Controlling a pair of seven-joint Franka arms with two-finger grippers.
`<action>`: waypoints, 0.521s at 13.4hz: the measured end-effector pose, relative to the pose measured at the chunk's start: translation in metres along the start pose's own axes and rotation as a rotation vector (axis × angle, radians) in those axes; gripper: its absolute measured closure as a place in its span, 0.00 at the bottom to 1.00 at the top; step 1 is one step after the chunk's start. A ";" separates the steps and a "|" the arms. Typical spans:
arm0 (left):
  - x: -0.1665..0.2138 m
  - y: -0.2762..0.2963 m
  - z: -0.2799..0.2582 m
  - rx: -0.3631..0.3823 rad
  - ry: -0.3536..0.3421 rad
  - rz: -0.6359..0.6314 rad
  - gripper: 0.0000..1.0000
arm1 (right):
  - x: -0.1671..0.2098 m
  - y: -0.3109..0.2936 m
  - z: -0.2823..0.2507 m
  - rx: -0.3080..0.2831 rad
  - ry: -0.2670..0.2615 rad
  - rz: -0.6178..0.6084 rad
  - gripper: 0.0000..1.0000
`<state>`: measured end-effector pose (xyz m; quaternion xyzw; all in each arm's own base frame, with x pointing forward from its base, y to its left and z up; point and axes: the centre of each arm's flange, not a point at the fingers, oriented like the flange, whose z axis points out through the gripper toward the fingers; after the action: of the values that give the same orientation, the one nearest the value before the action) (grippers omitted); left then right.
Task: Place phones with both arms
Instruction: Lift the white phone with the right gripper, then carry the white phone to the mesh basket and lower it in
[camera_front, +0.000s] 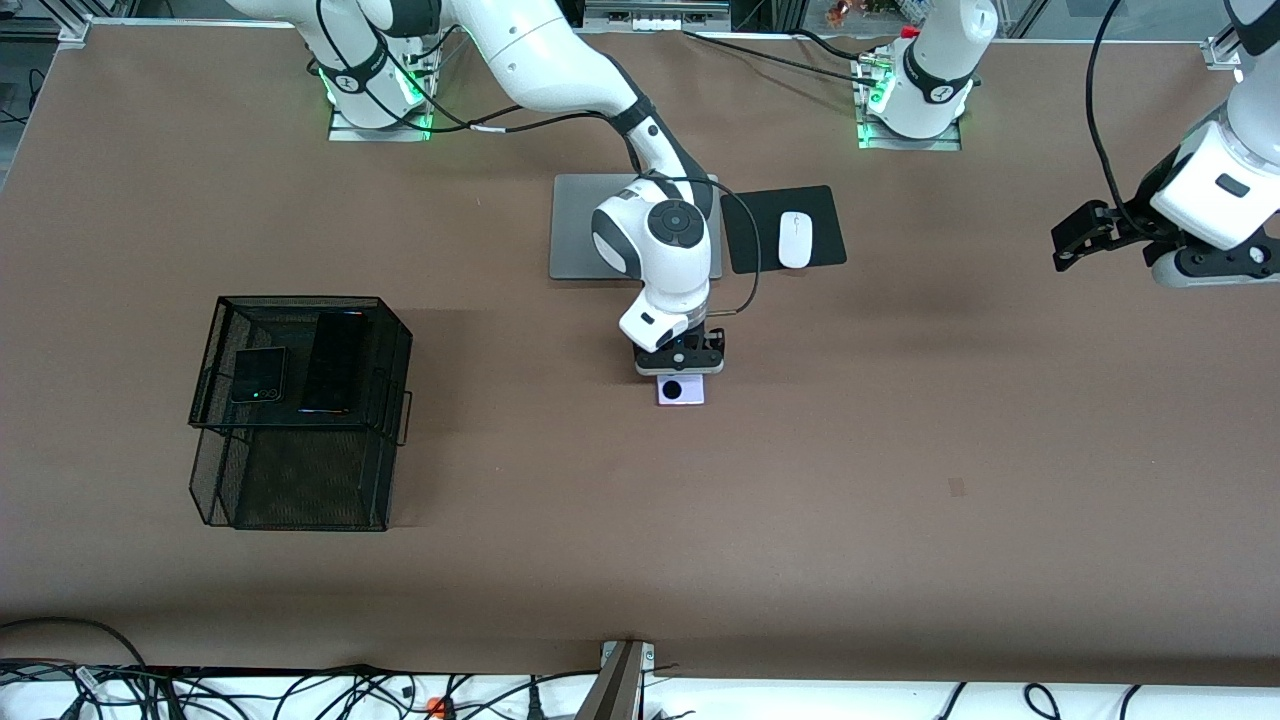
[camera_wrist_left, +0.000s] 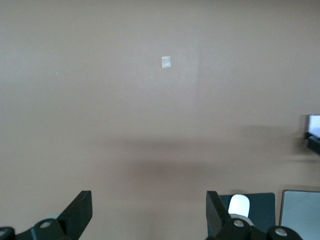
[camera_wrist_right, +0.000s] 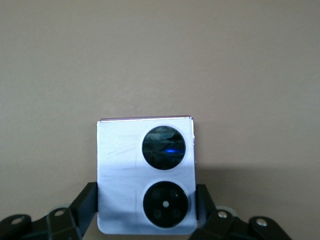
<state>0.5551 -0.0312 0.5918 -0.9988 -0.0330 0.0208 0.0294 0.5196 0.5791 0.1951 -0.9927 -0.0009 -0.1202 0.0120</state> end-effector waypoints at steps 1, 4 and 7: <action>0.000 -0.001 0.002 0.001 -0.006 -0.001 0.00 | 0.010 0.001 -0.019 -0.019 -0.013 0.007 0.17; 0.000 0.000 0.002 0.001 -0.008 0.002 0.00 | 0.042 0.007 -0.114 -0.047 -0.061 0.034 0.17; 0.000 0.001 0.002 0.001 -0.009 0.002 0.00 | 0.077 0.047 -0.209 -0.043 -0.135 0.043 0.17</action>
<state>0.5552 -0.0316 0.5898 -0.9987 -0.0320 0.0252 0.0298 0.5446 0.5272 0.4152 -0.9984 0.0222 -0.0524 -0.0068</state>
